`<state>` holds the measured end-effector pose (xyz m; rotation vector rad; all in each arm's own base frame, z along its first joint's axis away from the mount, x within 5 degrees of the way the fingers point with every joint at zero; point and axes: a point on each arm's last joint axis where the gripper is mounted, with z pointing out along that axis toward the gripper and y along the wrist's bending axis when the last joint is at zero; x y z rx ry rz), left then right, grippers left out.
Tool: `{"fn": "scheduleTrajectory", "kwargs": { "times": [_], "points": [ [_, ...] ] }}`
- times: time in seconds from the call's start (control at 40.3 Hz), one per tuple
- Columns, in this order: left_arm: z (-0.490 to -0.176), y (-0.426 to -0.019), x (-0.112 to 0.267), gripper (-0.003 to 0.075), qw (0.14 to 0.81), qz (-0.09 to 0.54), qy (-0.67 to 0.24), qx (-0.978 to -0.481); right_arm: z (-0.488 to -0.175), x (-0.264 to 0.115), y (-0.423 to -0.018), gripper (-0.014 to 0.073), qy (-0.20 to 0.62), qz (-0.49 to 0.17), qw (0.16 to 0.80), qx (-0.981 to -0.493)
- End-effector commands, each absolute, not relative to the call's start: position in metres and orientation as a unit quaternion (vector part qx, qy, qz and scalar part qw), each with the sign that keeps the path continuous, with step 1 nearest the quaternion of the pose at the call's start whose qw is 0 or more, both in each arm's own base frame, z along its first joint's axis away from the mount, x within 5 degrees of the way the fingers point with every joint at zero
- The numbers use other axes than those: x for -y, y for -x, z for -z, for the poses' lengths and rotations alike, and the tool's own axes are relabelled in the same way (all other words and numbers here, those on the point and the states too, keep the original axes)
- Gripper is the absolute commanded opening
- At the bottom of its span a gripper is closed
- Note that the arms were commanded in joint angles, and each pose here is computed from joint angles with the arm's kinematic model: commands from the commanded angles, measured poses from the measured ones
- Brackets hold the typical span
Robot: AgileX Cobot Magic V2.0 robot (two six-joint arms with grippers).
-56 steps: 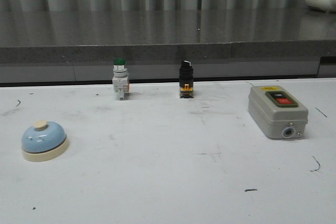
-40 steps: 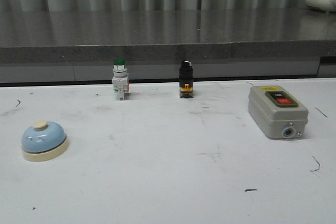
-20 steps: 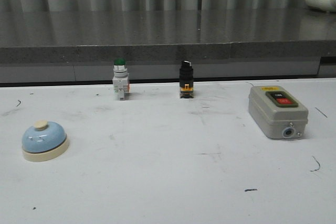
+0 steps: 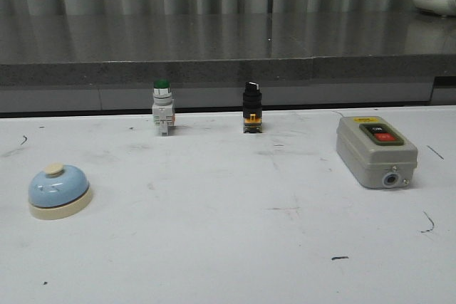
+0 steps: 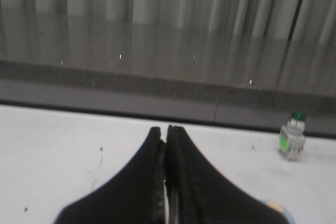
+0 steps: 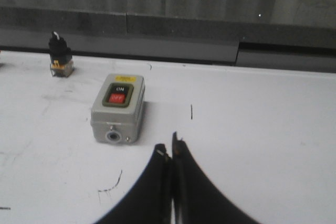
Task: Place and press bell with both arms
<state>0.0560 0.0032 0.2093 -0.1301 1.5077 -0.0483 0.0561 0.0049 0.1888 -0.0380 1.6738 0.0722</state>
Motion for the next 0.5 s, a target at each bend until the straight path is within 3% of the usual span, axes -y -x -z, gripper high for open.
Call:
{"fn": "scheduleTrajectory", "kwargs": {
  "times": [0.0,0.149,0.273,0.472],
  "points": [
    [-0.236,-0.05,-0.003,-0.002,0.785,0.03,0.057,-0.616,-0.222,-0.003,-0.052,-0.0059,0.006,-0.035,0.733,-0.68],
    [-0.285,-0.041,-0.002,-0.0019,0.794,0.029,0.057,-0.604,-0.263,-0.005,-0.042,-0.0059,0.013,-0.041,0.741,-0.67],
    [-0.317,-0.047,-0.003,-0.002,0.77,0.026,0.061,-0.634,-0.296,-0.006,-0.043,-0.0059,0.018,-0.043,0.732,-0.679],
    [-0.338,-0.068,-0.005,-0.002,0.727,0.024,0.067,-0.683,-0.323,-0.007,-0.064,-0.0059,0.019,-0.043,0.71,-0.703]
  ]
}}
